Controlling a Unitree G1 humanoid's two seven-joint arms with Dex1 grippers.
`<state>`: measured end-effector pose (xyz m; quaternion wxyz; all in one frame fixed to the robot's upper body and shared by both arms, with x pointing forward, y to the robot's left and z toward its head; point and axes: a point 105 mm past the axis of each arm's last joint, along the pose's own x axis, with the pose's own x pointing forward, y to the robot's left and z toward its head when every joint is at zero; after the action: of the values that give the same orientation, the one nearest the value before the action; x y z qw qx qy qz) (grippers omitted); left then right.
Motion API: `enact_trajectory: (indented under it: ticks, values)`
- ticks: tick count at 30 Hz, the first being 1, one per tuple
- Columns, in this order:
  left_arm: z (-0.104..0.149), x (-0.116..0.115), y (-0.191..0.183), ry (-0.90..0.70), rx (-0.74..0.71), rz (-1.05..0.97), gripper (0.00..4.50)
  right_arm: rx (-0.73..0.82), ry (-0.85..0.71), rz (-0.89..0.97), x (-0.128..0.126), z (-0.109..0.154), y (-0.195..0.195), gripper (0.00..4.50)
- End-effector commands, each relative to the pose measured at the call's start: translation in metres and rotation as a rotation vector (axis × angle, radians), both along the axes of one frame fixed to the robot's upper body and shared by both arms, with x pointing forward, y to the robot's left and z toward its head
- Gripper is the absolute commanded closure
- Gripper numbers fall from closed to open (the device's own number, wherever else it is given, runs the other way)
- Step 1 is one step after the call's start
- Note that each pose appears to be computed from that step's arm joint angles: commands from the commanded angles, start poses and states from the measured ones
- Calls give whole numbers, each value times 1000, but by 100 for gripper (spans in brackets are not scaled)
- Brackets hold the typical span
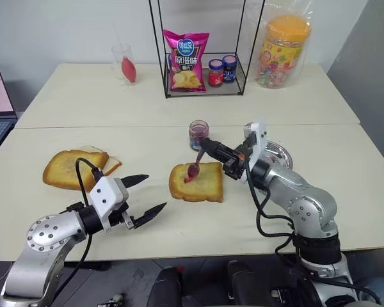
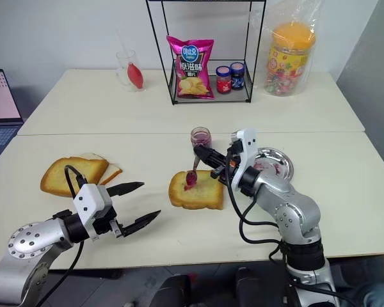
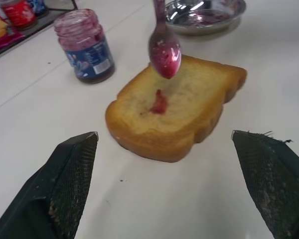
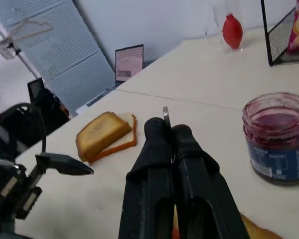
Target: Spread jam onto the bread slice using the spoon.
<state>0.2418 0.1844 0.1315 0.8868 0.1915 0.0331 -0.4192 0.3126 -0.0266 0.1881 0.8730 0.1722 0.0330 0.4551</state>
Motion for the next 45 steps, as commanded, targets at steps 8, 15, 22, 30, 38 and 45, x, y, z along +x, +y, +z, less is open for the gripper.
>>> enact_trajectory:
  ticks: [8, 15, 22, 30, 38, 45]
  values:
    - [6, -1, 6, -41, 15, 1, 0, 202, 299, -74, 30, -23, 14, 443]
    - [4, -2, 1, -42, 17, -15, 0, 160, 352, -185, 44, -48, -12, 443]
    - [5, 1, -3, -51, 18, -26, 0, 168, 374, -253, 48, -47, -46, 443]
    - [7, 3, -6, -56, 14, -37, 0, 223, 329, -202, 38, -13, -60, 443]
    - [6, 2, -5, -54, 17, -38, 0, 278, 368, -113, 31, -7, -23, 443]
    - [6, 2, -10, -60, 21, -49, 0, 229, 425, -110, 37, -33, -1, 443]
